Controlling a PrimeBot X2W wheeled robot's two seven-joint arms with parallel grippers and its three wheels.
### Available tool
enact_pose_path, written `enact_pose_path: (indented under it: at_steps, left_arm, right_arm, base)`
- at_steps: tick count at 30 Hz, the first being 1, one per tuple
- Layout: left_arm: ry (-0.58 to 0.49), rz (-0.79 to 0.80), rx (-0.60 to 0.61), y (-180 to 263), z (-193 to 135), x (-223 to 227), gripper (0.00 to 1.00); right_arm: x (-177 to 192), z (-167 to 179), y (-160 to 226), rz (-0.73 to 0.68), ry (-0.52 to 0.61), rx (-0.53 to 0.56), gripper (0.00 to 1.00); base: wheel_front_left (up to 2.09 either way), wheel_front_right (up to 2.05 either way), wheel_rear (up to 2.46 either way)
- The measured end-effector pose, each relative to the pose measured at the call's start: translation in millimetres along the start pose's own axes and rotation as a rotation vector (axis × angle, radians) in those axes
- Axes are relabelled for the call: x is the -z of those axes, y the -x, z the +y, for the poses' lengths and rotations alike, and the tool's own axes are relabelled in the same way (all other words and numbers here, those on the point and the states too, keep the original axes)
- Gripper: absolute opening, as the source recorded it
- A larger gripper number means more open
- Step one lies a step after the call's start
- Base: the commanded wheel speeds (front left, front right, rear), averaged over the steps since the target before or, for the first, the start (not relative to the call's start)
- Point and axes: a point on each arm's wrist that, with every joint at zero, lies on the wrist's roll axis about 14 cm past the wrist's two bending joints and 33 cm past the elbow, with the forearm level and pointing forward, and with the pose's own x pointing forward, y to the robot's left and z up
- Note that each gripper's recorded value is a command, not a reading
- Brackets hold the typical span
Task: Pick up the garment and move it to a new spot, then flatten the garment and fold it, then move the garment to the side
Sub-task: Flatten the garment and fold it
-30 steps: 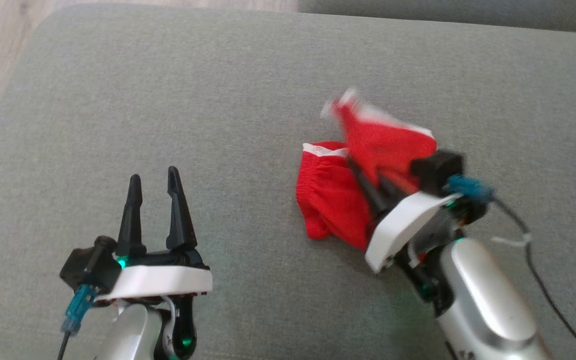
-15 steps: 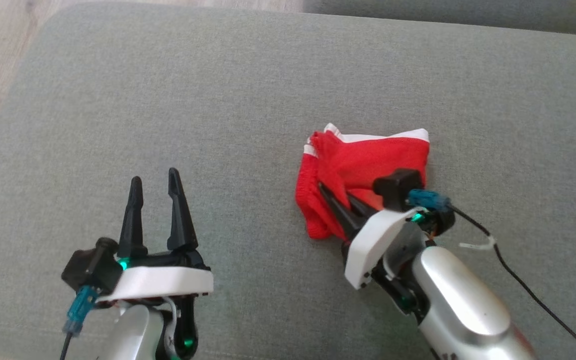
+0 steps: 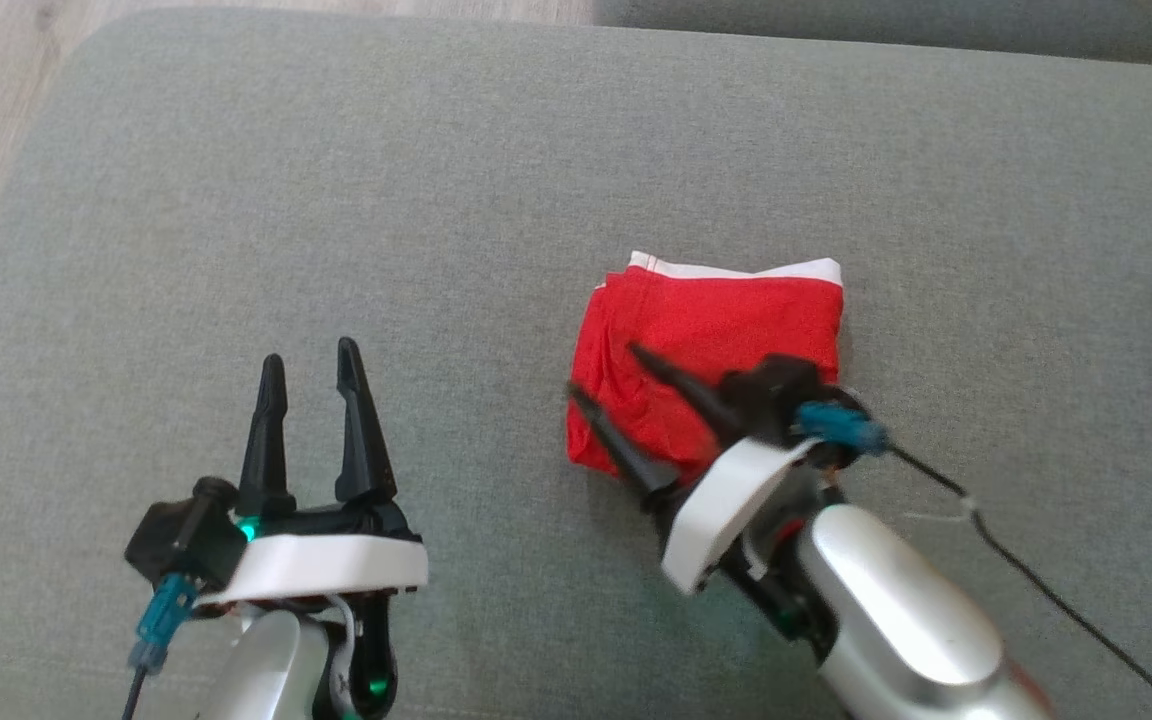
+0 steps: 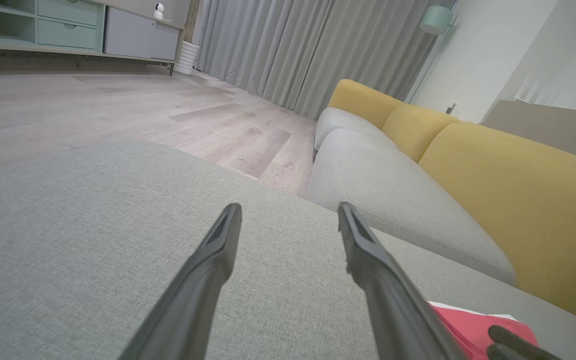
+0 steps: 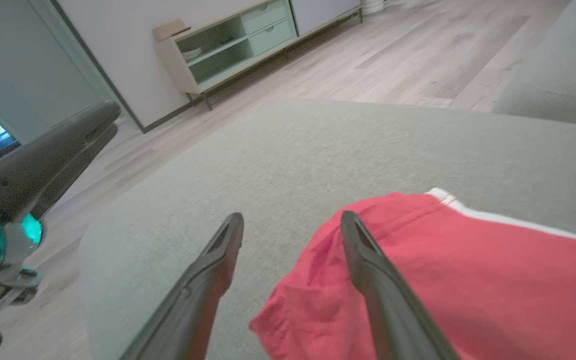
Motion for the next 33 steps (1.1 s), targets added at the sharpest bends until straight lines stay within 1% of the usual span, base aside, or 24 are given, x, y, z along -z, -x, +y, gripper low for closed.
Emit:
enact_pose_path:
  at_steps: [5, 13, 15, 18, 20, 21, 22, 23, 24, 27, 33]
  left_arm:
    - [0.002, 0.007, 0.011, -0.9, -3.8, 2.5, 1.00]
    - [0.004, 0.037, 0.049, -0.1, -16.6, 13.0, 1.00]
    - [0.006, 0.041, 0.051, 0.4, -17.5, 14.6, 1.00]
    - [0.003, 0.045, 0.046, 1.2, -15.7, 15.8, 1.00]
    - [0.003, 0.048, 0.045, 2.2, -14.5, 16.4, 1.00]
    - [0.003, 0.047, 0.045, 2.8, -14.2, 16.0, 1.00]
    - [0.002, 0.046, 0.042, 3.4, -12.9, 15.4, 1.00]
    - [0.001, 0.044, 0.038, 4.1, -11.5, 14.7, 1.00]
    - [0.000, 0.042, 0.033, 4.9, -9.9, 13.9, 1.00]
    - [-0.003, 0.033, 0.019, 7.2, -5.3, 10.3, 1.00]
    - [-0.007, 0.013, -0.001, 11.4, 1.4, 3.2, 1.00]
  right_arm:
    - [-18.4, -28.7, 10.4, -0.096, 0.016, 0.096, 1.00]
    - [-30.7, -77.0, 38.7, -0.169, 0.042, 0.273, 1.00]
    - [-30.1, -84.0, 42.7, -0.168, 0.051, 0.299, 1.00]
    - [-24.6, -83.1, 40.6, -0.147, 0.066, 0.295, 1.00]
    - [-11.4, -76.1, 35.8, -0.105, 0.068, 0.271, 0.47]
    - [-2.1, -71.7, 33.0, -0.073, 0.071, 0.256, 0.27]
    - [7.8, -66.4, 30.1, -0.038, 0.080, 0.238, 0.12]
    - [17.4, -60.6, 27.3, -0.006, 0.092, 0.218, 0.03]
    - [26.6, -54.7, 24.7, 0.024, 0.097, 0.197, 0.00]
    - [45.6, -36.5, 15.9, 0.093, 0.133, 0.127, 0.00]
    - [54.7, 2.1, 3.1, 0.123, 0.137, -0.007, 0.00]
  base:
    - [0.00, 0.00, 0.00]
    - [0.00, 0.00, 0.00]
    - [0.00, 0.00, 0.00]
    - [0.00, 0.00, 0.00]
    - [0.00, 0.00, 0.00]
    - [0.00, 0.00, 0.00]
    - [0.00, 0.00, 0.00]
    - [0.00, 0.00, 0.00]
    - [0.00, 0.00, 0.00]
    - [0.00, 0.00, 0.00]
    - [0.00, 0.00, 0.00]
